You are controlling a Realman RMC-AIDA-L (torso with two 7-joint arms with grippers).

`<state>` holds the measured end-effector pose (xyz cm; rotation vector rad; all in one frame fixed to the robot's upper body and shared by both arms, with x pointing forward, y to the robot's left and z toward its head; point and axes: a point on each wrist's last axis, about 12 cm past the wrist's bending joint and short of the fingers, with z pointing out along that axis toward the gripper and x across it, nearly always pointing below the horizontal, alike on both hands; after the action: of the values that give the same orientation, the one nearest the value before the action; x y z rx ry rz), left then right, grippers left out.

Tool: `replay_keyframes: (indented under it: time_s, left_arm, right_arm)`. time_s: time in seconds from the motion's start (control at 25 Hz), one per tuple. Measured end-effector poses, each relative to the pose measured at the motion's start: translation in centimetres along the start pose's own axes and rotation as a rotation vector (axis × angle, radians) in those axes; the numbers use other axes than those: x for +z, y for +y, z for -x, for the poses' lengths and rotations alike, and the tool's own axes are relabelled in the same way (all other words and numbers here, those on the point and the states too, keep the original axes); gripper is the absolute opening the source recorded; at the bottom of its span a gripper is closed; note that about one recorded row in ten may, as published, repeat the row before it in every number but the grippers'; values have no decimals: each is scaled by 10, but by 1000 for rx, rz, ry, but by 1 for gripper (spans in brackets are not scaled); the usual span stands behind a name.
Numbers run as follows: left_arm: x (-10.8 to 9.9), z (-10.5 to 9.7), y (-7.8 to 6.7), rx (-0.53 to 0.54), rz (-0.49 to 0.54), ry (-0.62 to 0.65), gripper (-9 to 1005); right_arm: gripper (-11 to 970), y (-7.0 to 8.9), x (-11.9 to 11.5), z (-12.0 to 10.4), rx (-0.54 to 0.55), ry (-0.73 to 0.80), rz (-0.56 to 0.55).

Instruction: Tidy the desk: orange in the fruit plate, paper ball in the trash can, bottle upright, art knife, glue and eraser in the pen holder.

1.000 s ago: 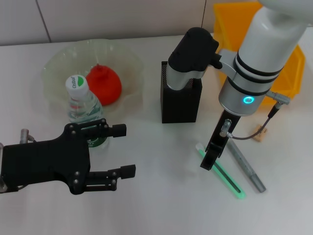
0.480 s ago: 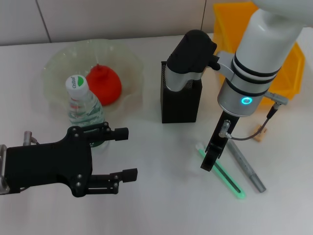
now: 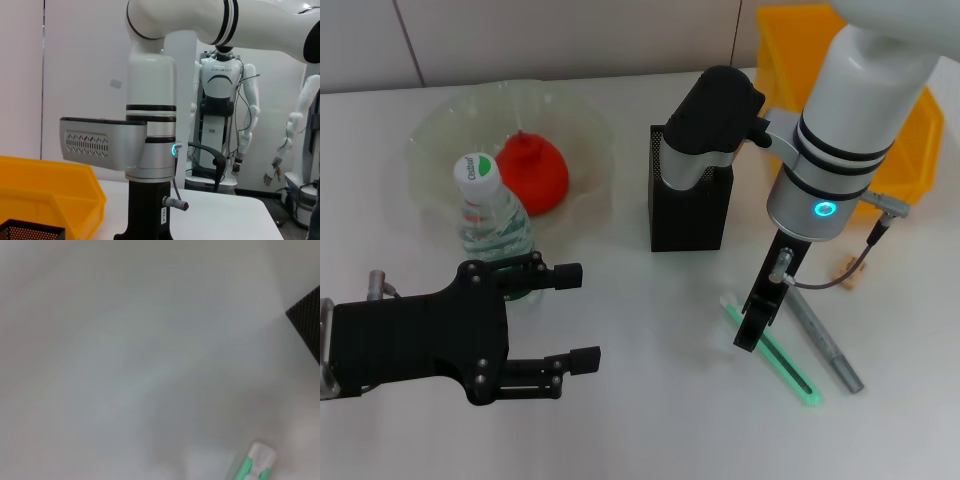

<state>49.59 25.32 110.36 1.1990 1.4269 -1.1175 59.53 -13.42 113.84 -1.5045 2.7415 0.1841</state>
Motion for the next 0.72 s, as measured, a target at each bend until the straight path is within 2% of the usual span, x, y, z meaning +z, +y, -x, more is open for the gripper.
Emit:
replay_keyframes:
  time_s: [0.6,0.72]
  left_arm:
    - [0,0,0,-1,2,0,802]
    - [-1,-1,0,-2,3,-1,802]
  right_arm:
    - [638,0,3,1,-7,1,-16]
    - [588,0,3,0,-6,1,-15]
